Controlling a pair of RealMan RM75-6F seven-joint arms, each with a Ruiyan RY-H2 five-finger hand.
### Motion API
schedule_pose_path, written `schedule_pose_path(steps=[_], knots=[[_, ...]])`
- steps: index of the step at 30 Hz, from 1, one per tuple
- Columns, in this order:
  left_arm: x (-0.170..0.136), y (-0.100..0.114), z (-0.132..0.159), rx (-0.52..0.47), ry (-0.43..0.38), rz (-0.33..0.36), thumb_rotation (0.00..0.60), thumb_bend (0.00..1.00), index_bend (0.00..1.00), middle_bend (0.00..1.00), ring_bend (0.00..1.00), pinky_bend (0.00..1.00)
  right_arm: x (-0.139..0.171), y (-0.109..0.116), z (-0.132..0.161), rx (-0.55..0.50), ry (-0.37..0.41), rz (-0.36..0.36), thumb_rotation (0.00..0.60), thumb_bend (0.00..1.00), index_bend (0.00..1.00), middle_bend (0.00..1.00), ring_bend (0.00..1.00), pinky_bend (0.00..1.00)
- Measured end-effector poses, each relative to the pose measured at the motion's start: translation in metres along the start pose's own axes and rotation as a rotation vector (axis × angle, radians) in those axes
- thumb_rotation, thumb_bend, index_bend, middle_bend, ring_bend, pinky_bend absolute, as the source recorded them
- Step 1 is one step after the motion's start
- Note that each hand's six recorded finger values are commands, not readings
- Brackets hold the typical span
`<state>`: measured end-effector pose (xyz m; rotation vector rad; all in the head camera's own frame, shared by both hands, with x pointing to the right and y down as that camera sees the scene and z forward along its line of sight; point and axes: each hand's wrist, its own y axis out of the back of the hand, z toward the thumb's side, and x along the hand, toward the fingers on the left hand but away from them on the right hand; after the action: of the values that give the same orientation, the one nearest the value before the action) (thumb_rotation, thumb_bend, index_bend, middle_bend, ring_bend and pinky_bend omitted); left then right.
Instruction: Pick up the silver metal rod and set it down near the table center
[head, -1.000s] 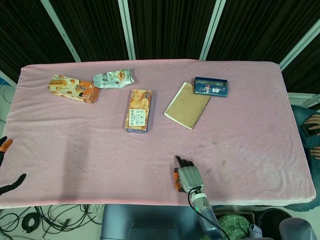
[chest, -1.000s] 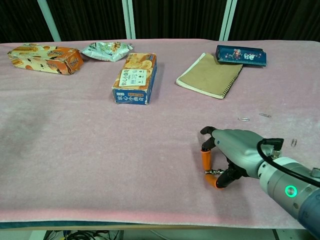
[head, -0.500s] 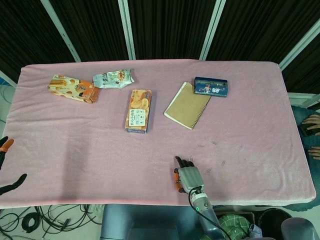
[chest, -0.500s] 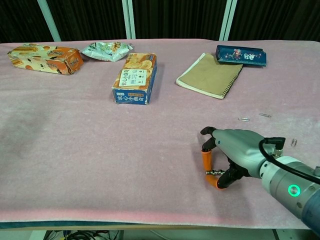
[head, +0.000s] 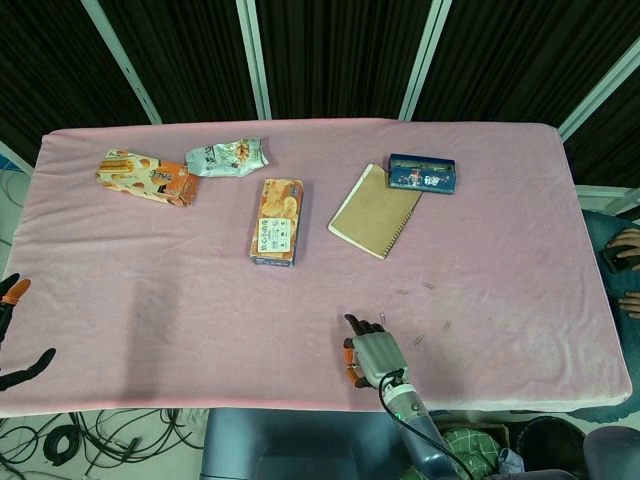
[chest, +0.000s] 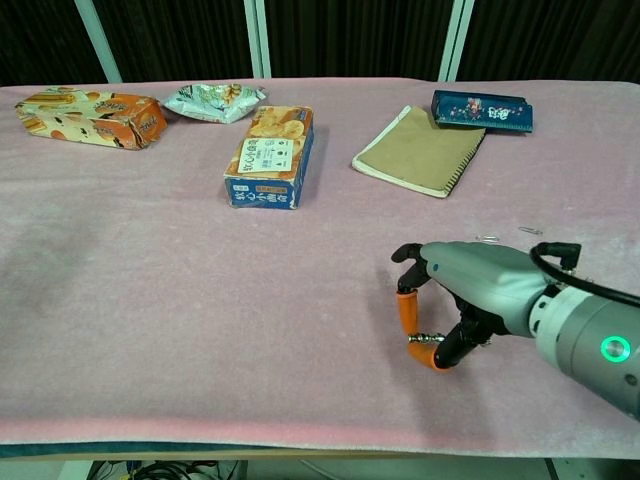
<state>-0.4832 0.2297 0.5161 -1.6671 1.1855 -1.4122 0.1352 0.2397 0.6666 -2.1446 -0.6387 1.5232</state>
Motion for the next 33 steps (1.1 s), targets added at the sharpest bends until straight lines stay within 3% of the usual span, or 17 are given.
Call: schedule_pose_path(steps=[11,15,21,33], knots=[[-0.001,-0.001,0.001,-0.001,-0.005,-0.003,0.600,0.22,0.05,0.00,0.00,0.00,-0.005,0.051,-0.005,-0.076,-0.024,0.004,0.600,0.36,0.61,0.04,0.13,0.17],[0.000,-0.002,0.002,0.002,-0.006,-0.007,0.600,0.22,0.05,0.00,0.00,0.00,-0.009,0.064,-0.008,-0.157,-0.027,0.018,0.600,0.36,0.61,0.04,0.13,0.17],[0.000,-0.002,0.002,0.004,-0.004,-0.005,0.600,0.22,0.05,0.00,0.00,0.00,-0.020,0.076,-0.006,-0.292,-0.011,0.058,0.600,0.36,0.61,0.04,0.12,0.17],[0.001,-0.004,0.001,0.018,0.007,-0.006,0.600,0.22,0.05,0.00,0.00,0.00,-0.052,0.078,-0.013,-0.395,-0.013,0.099,0.600,0.36,0.61,0.04,0.12,0.17]])
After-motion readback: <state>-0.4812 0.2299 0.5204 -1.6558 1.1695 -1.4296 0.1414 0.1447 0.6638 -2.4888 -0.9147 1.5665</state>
